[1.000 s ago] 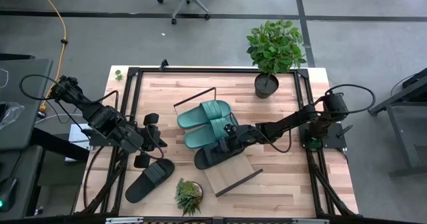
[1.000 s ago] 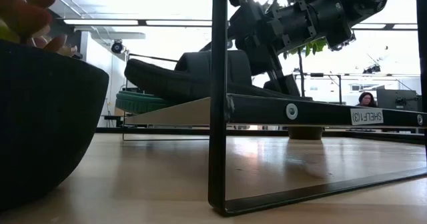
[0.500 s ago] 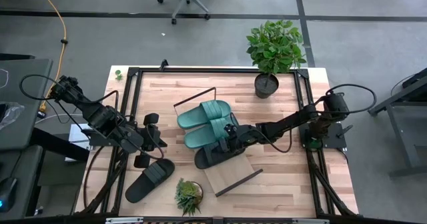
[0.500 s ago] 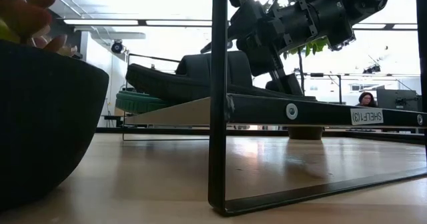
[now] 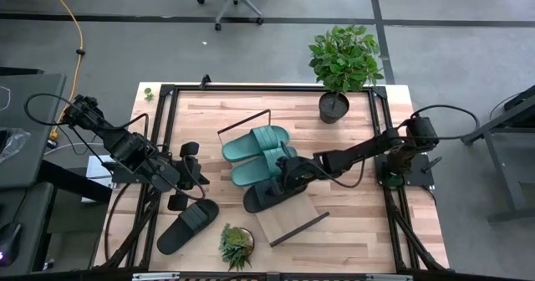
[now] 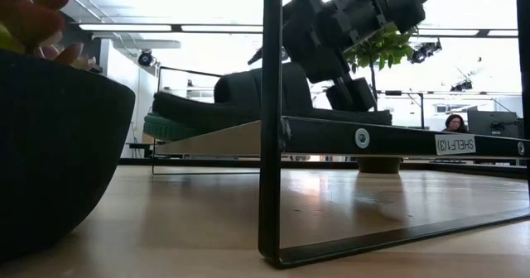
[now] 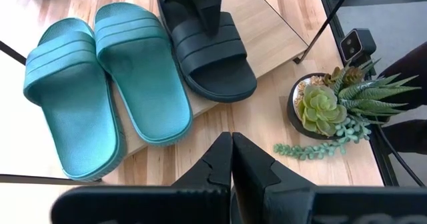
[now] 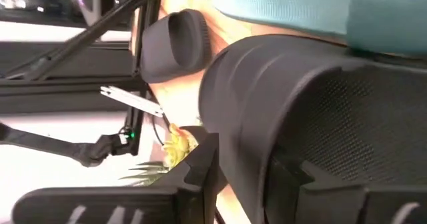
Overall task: Pick and place slides into the shelf
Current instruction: Put the right black slide on the shelf
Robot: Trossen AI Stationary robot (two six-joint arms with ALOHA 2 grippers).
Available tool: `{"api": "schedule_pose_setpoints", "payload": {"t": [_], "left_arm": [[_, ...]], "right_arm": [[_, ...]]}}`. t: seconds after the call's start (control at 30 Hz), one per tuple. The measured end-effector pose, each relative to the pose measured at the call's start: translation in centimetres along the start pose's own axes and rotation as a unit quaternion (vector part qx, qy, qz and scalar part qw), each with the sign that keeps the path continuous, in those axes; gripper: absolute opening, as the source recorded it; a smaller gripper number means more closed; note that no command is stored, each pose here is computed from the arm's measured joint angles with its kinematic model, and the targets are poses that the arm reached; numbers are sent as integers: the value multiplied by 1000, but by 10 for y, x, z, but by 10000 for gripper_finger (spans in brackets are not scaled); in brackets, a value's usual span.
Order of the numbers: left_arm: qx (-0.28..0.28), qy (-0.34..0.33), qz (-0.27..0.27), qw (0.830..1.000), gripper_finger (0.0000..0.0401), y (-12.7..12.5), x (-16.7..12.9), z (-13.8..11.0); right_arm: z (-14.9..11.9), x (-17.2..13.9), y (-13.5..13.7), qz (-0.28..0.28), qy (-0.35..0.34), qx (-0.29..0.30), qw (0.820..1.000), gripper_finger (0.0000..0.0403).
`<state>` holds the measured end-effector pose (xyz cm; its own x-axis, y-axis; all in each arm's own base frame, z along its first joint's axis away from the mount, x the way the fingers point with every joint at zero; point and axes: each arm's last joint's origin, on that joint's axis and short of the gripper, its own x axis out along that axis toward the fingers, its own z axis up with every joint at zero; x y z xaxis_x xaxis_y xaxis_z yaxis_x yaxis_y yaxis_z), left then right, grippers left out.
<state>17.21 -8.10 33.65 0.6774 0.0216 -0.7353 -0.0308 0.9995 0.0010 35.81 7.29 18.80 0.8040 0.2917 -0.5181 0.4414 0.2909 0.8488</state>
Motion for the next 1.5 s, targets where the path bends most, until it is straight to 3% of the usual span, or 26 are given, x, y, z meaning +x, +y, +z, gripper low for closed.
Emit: {"api": "schedule_pose_setpoints", "payload": {"t": [0.3, 1.5], "left_arm": [[5, 0, 0, 1000, 1, 0, 0, 0], [12, 0, 0, 1000, 1, 0, 0, 0]], "right_arm": [[2, -2, 7, -50, 8, -16, 999, 82], [-8, -1, 8, -45, 69, -3, 997, 82]]}}
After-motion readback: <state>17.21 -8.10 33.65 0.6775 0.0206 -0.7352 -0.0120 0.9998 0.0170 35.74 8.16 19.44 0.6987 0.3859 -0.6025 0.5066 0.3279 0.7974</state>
